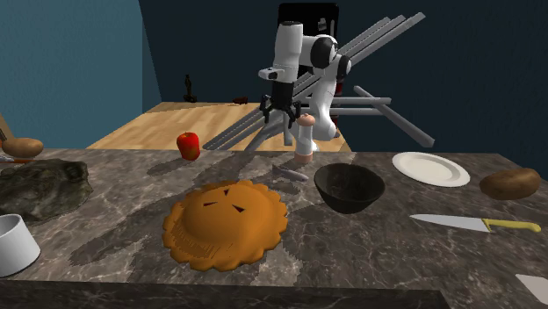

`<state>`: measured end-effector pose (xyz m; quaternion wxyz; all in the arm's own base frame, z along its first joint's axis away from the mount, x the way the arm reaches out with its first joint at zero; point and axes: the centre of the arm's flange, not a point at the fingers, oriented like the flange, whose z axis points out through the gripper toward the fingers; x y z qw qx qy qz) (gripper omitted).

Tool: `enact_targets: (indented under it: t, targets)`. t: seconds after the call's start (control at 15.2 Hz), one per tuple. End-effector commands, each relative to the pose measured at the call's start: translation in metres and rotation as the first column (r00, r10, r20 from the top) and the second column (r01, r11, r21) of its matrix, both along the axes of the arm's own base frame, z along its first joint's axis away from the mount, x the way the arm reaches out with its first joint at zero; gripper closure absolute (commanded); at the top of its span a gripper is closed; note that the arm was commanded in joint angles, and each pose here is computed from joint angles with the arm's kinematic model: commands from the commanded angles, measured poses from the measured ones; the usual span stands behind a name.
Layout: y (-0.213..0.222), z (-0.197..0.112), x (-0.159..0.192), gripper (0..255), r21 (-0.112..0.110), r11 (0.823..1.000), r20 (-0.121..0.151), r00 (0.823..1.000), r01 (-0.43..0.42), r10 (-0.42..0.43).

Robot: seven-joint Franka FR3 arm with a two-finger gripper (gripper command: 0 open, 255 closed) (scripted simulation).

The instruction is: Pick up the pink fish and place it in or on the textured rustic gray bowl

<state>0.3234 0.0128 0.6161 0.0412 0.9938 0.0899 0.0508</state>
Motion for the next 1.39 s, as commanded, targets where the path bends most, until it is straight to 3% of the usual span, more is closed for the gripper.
enact_targets:
  t: [0.0,0.07,0.2,0.33,0.46,0.53,0.66,0.79,0.92,0.99,1.32]
  targets:
    - [0.0,0.0,0.0,0,0.0,1.0,0.0,1.0,0.0,0.0]
    - [0.001,-0.004,0.014,0,-0.001,0.996,-0.017,0.996,-0.091,0.091]
    - [0.005,-0.013,0.041,0,0.001,0.963,-0.049,0.962,-0.27,0.27]
    - [0.015,-0.023,0.066,0,0.009,0.898,-0.081,0.895,-0.44,0.44]
    - [0.029,-0.034,0.089,0,0.023,0.803,-0.111,0.797,-0.595,0.594]
    - [0.037,-0.04,0.1,0,0.031,0.746,-0.125,0.737,-0.666,0.664]
    - [0.057,-0.052,0.118,0,0.053,0.613,-0.15,0.6,-0.789,0.786]
    - [0.079,-0.064,0.131,0,0.078,0.46,-0.171,0.443,-0.885,0.88]
    - [0.103,-0.077,0.14,0,0.107,0.292,-0.186,0.27,-0.95,0.945]
    - [0.113,-0.082,0.142,0,0.118,0.226,-0.19,0.201,-0.967,0.961]
    - [0.111,-0.109,0.14,0,0.118,0.226,-0.19,0.201,-0.967,0.961]
